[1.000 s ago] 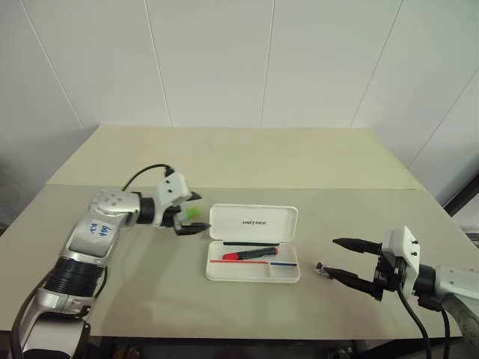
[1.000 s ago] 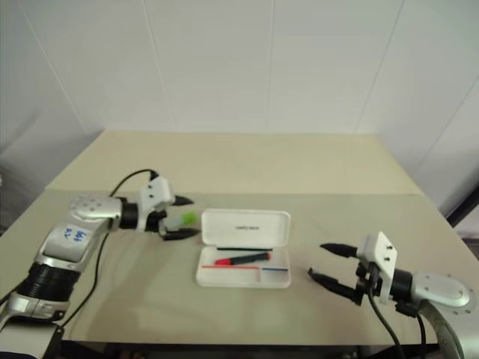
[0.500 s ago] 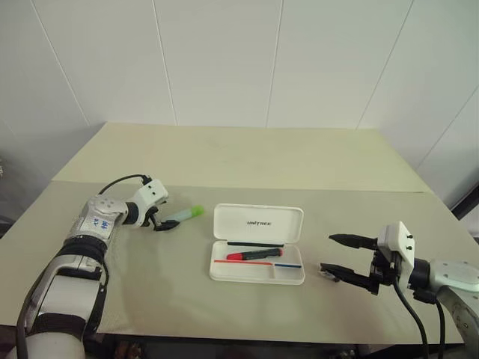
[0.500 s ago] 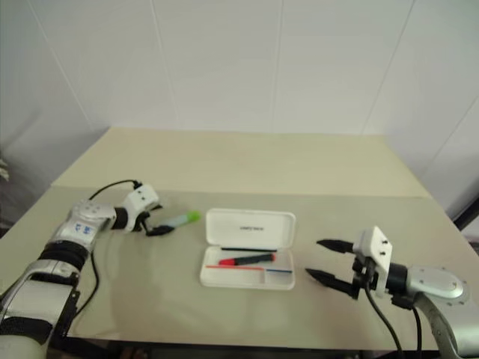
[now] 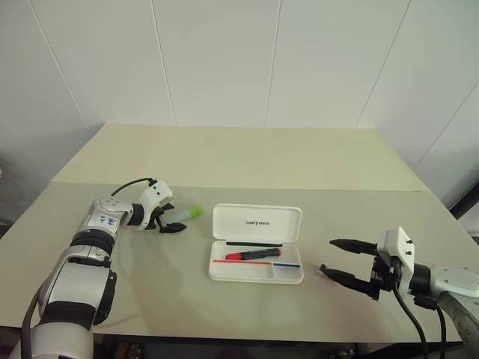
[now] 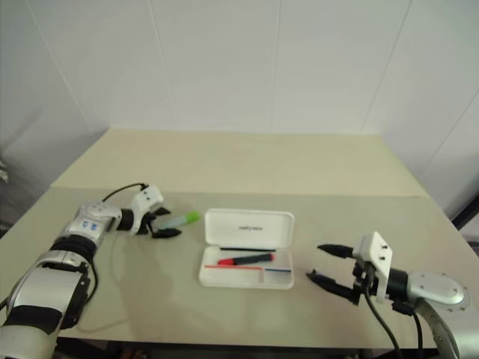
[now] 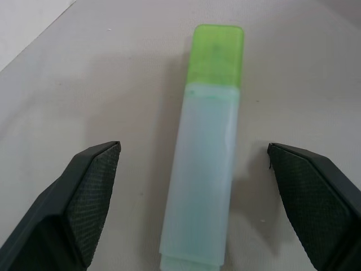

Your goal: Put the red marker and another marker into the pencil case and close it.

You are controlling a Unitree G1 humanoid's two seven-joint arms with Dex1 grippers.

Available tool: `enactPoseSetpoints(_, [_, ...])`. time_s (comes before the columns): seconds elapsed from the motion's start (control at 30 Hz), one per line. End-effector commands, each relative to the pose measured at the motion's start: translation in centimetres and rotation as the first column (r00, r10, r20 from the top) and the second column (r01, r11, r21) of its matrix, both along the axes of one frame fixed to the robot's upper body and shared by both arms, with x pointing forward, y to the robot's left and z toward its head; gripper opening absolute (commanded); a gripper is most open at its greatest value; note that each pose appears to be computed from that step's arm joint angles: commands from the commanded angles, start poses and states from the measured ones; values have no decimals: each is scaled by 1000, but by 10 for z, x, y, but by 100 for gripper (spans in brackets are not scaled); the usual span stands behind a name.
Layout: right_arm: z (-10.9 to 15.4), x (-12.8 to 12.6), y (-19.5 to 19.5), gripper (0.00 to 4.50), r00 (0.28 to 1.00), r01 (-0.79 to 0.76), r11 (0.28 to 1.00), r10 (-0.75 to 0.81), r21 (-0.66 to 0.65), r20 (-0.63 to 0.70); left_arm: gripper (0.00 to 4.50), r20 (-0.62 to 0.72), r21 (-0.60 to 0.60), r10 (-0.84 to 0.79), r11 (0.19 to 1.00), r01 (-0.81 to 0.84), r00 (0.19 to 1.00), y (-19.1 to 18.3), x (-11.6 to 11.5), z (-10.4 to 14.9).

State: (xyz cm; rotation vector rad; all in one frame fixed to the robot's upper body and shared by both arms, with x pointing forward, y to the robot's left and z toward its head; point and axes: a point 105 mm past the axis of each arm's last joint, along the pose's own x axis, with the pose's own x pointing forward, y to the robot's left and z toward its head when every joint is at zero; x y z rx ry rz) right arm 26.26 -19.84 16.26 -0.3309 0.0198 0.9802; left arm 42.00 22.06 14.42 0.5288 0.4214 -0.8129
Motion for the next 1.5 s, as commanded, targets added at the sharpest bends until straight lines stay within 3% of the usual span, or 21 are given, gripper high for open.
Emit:
enactPoseSetpoints(0.03, [15,-3,-2,450,998,4,1000,-3,-12,64,350,-90,20,-54,998,56,994,-7,-8,-17])
enactPoseSetpoints(0.27, [15,-2,-1,450,998,7,1000,-6,-11,65,120,-77,15,-66,998,67,995,-12,-6,-12])
enactPoseSetpoints(0.3, [15,-2,-1,450,998,7,1000,-6,-10,65,108,-66,15,-70,997,71,995,-13,-5,-10])
enactPoseSetpoints(0.53, [16,-2,-2,450,998,8,1000,-7,-11,67,108,48,21,-89,996,88,995,-20,3,16])
enactPoseSetpoints(0.8, [16,0,-3,450,998,11,1000,-10,-12,69,108,301,-32,-107,992,122,948,-36,12,89])
enactPoseSetpoints(0.97, [16,0,-1,450,998,12,1000,-11,-11,69,108,395,-86,-204,963,257,896,-58,-1,126])
enactPoseSetpoints(1.1, [16,0,-1,450,997,15,1000,-14,-10,71,108,401,-230,-323,870,436,857,-92,-31,154])
enactPoseSetpoints(1.23, [16,-3,-1,450,997,20,1000,-19,-9,72,108,336,-320,-511,729,606,791,-123,-84,156])
enactPoseSetpoints(1.5, [16,-4,-4,450,997,30,1000,-29,-9,71,108,101,-274,-629,727,629,771,-136,-126,101])
